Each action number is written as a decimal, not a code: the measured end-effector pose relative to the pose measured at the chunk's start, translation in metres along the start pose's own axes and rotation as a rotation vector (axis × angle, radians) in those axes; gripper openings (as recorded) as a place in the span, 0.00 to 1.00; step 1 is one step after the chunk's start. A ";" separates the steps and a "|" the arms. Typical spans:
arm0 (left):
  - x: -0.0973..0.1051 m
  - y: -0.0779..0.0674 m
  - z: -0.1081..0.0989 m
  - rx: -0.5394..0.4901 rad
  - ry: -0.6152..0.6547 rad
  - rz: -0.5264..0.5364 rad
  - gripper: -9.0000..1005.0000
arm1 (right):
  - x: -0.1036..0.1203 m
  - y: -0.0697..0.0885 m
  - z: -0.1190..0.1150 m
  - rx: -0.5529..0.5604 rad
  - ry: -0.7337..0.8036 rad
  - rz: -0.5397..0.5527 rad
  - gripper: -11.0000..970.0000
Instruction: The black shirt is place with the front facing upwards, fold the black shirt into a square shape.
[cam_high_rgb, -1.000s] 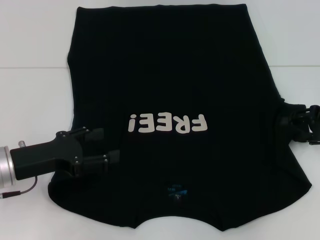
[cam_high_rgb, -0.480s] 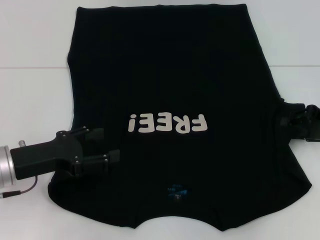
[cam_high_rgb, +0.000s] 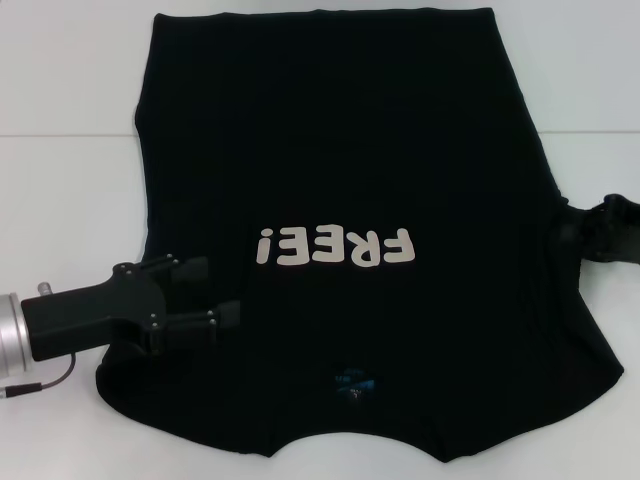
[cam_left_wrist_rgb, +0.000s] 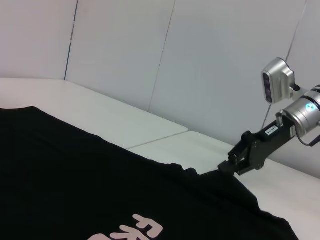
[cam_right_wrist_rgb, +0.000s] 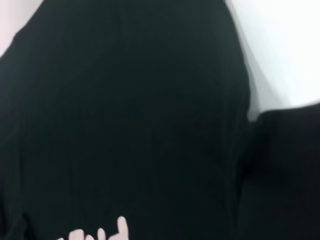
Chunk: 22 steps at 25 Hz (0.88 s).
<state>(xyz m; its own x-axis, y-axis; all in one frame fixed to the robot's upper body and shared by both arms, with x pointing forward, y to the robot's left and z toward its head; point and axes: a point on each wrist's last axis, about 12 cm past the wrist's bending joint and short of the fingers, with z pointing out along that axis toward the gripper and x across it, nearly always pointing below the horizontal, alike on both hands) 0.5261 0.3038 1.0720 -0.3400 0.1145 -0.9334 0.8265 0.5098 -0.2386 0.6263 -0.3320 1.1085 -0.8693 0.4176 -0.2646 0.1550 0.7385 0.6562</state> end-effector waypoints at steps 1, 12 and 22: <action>0.000 0.000 0.000 0.000 0.000 0.000 0.86 | -0.001 0.001 0.000 -0.007 -0.004 -0.005 0.26; 0.000 -0.001 -0.001 0.006 -0.001 -0.001 0.86 | -0.003 0.033 0.013 -0.036 0.040 -0.146 0.23; 0.000 0.000 0.000 0.000 0.000 -0.002 0.86 | -0.006 0.052 0.021 -0.030 0.065 -0.259 0.23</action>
<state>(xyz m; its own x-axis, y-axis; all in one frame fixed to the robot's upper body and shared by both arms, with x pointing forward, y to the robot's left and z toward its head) 0.5258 0.3043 1.0721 -0.3415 0.1139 -0.9330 0.8261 0.5099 -0.2401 0.6492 -0.2846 1.1292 -0.9066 0.1812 -0.3811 -0.0895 0.8001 0.5932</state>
